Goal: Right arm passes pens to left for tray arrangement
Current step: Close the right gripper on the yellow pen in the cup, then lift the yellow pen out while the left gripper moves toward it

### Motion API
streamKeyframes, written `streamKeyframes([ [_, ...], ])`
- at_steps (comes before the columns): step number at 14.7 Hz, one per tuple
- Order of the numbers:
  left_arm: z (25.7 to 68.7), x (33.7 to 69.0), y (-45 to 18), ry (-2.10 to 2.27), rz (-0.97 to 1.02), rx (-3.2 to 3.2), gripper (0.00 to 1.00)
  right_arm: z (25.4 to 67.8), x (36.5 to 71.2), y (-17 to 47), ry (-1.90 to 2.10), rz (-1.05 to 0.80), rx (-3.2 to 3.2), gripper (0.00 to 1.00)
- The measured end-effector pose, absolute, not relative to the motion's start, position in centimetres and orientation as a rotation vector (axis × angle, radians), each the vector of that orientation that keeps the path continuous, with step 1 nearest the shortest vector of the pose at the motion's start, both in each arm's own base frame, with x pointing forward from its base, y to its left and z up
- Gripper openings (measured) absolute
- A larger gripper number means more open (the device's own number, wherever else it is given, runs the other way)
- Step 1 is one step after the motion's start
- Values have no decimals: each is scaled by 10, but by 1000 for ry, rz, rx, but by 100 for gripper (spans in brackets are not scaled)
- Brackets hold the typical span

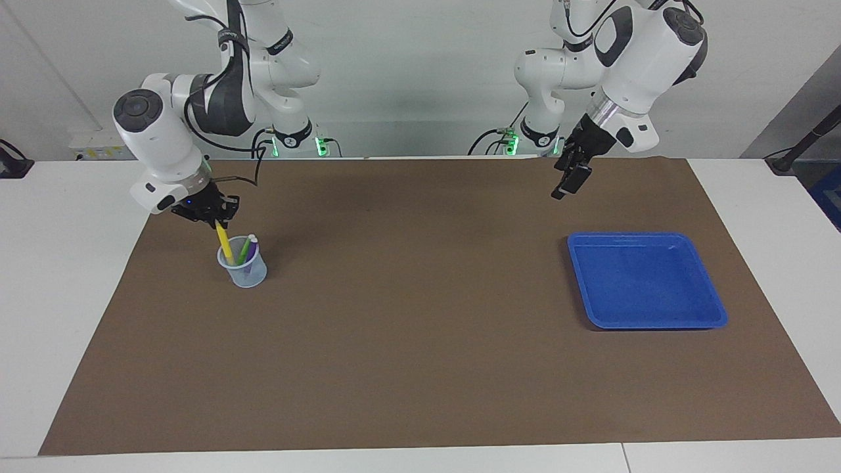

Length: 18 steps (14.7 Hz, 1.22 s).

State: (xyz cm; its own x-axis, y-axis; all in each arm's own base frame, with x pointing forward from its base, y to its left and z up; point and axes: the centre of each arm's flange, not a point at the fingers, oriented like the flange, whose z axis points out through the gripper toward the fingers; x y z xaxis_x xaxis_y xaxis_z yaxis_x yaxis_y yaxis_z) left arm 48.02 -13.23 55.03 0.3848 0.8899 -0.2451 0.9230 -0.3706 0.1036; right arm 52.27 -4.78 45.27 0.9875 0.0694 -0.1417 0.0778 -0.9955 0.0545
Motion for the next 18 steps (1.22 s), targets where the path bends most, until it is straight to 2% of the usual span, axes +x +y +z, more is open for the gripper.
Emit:
streamKeyframes([
  [13,554,479,-150,1601,-214,2381,100,540,520,-26,99,-287,3193,19],
  [18,550,482,-156,1718,-212,2252,100,551,515,-11,93,-309,3321,19],
])
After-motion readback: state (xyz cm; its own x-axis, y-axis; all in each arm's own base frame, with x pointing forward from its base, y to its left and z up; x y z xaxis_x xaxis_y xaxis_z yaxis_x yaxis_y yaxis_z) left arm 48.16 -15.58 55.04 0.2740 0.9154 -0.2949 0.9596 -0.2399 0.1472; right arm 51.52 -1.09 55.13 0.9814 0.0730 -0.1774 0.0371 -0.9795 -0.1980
